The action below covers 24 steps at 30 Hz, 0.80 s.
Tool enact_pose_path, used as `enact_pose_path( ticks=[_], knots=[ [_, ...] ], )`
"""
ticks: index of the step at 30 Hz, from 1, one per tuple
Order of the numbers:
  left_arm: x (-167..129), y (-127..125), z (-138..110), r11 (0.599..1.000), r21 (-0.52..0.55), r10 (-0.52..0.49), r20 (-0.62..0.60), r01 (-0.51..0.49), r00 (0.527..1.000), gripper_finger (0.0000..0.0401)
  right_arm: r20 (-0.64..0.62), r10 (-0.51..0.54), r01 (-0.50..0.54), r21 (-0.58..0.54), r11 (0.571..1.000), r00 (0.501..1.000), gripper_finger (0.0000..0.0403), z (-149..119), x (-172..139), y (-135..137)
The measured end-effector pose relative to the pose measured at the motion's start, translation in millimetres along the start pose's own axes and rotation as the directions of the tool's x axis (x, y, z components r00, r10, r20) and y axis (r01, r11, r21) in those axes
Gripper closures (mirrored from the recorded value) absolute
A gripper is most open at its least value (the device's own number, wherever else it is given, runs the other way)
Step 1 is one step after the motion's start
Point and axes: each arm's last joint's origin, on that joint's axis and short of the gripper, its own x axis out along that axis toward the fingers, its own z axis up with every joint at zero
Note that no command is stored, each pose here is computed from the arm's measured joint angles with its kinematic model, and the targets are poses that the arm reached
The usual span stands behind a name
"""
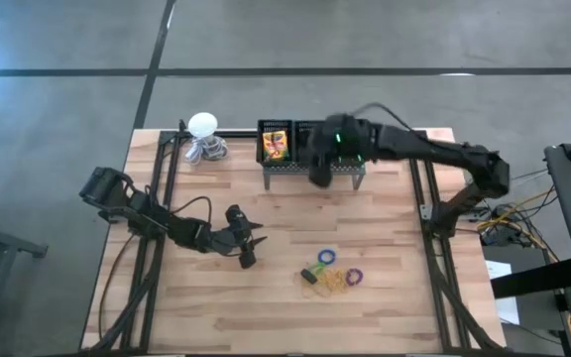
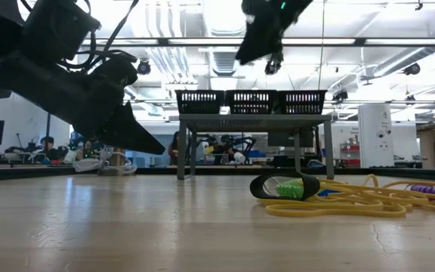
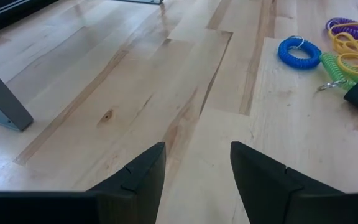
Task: Pick & Place Office Desk Supplies
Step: Put the yellow rubber band into the right black bin on the shelf
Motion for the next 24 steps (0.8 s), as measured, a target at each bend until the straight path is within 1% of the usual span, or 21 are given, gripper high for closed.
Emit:
enact_pose_path(
  ticks=[3,5,8,11,14,19,20,22,24],
  knots=[
    [0.0,0.0,0.0,1.0,-0.007,-0.001,0.0,0.001,1.0,0.0215,0.029,0.066,-0.063,-0.083,0.995,0.997,0.0213,-13.8,-15.5,36.5],
    [0.0,0.0,-0.1,1.0,-0.007,0.0,-0.001,0.0,1.0,0.0215,0.067,0.07,-0.061,-0.122,0.991,0.995,0.0217,-27.6,-23.0,58.4],
    [0.0,0.0,-0.1,1.0,-0.007,0.0,-0.001,0.0,1.0,0.0215,0.13,0.066,-0.048,-0.137,0.989,0.989,0.0223,-55.9,-26.2,88.0],
    [0.0,-0.1,0.1,1.0,-0.008,-0.001,0.0,0.001,1.0,0.0215,0.163,0.071,-0.048,-0.14,0.989,0.984,0.0227,-90.5,-22.6,110.4],
    [0.0,-0.1,0.2,1.0,-0.008,-0.001,0.001,0.001,1.0,0.0215,0.159,0.065,-0.047,-0.114,0.992,0.985,0.023,-123.4,-18.7,122.1],
    [0.1,-0.3,0.6,1.0,-0.01,-0.002,0.003,0.002,1.0,0.0215,0.058,0.079,-0.078,-0.025,0.997,0.995,0.023,-167.5,-13.5,123.4],
    [0.1,-0.3,0.7,1.0,-0.01,-0.002,0.003,0.002,1.0,0.0215,0.035,0.107,-0.107,-0.012,0.994,0.994,0.023,-174.5,-13.0,123.4],
    [0.1,-0.3,0.7,1.0,-0.01,-0.002,0.003,0.002,1.0,0.0215,-0.018,0.212,-0.211,0.017,0.977,0.977,0.0231,-184.2,-12.5,124.7],
    [0.1,-0.3,0.7,1.0,-0.01,-0.002,0.003,0.002,1.0,0.0215,-0.087,0.338,-0.333,0.065,0.941,0.937,0.0231,-193.9,-11.9,126.9]
  ],
)
